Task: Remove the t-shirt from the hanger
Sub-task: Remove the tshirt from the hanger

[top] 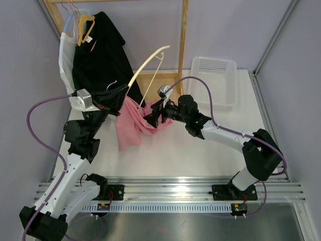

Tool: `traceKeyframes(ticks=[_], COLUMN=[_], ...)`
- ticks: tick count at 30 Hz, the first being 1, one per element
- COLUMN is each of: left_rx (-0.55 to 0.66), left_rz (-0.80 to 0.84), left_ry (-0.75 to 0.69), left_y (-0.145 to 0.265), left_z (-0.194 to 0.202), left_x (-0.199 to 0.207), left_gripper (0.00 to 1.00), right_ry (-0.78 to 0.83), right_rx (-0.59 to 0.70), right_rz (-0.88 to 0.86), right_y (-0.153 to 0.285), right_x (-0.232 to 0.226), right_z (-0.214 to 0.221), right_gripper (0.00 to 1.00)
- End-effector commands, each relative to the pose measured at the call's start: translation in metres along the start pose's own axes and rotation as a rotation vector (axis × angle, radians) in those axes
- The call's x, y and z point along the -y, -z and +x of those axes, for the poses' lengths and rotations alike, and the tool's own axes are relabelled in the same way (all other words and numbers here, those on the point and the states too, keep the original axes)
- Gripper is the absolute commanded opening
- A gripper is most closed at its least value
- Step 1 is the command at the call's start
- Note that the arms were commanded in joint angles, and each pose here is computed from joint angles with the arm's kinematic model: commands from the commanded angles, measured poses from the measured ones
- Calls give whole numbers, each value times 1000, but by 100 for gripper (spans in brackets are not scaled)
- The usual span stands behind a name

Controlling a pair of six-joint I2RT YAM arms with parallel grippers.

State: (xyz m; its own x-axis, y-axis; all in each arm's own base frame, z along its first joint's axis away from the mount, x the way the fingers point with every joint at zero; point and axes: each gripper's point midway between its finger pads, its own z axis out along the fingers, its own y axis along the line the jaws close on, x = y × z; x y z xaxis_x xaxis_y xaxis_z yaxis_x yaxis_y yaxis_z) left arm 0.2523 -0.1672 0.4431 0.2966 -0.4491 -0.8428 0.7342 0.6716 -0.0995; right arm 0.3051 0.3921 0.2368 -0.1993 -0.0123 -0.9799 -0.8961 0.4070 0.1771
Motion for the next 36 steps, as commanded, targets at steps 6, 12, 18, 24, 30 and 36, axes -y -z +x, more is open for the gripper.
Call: traceKeyframes(ticks=[6, 12, 18, 24, 30, 36], left_rx=[424, 454, 476, 489, 555, 559], left_rz=[-1, 30, -8, -39, -74, -81], left_ry=[-161, -145, -138, -90, -81, -114], left_y=[-7, -13, -4, 2, 7, 8], left_z=[-110, -103, -96, -98, -121, -130], left_x=[10, 11, 5, 1, 0, 2], left_gripper=[0, 0, 0, 0, 0, 0], right_ry=[83, 111, 117, 120, 123, 104], right_rx=[125, 99, 96, 69, 55, -5], right_rz=[-153, -202, -209, -273, -341, -336], right_y=[11, 0, -7, -23, -36, -42], right_x=[-33, -45, -53, -72, -94, -98], right_z=[-21, -6, -2, 8, 19, 41], right_gripper=[92, 93, 95, 73, 24, 11])
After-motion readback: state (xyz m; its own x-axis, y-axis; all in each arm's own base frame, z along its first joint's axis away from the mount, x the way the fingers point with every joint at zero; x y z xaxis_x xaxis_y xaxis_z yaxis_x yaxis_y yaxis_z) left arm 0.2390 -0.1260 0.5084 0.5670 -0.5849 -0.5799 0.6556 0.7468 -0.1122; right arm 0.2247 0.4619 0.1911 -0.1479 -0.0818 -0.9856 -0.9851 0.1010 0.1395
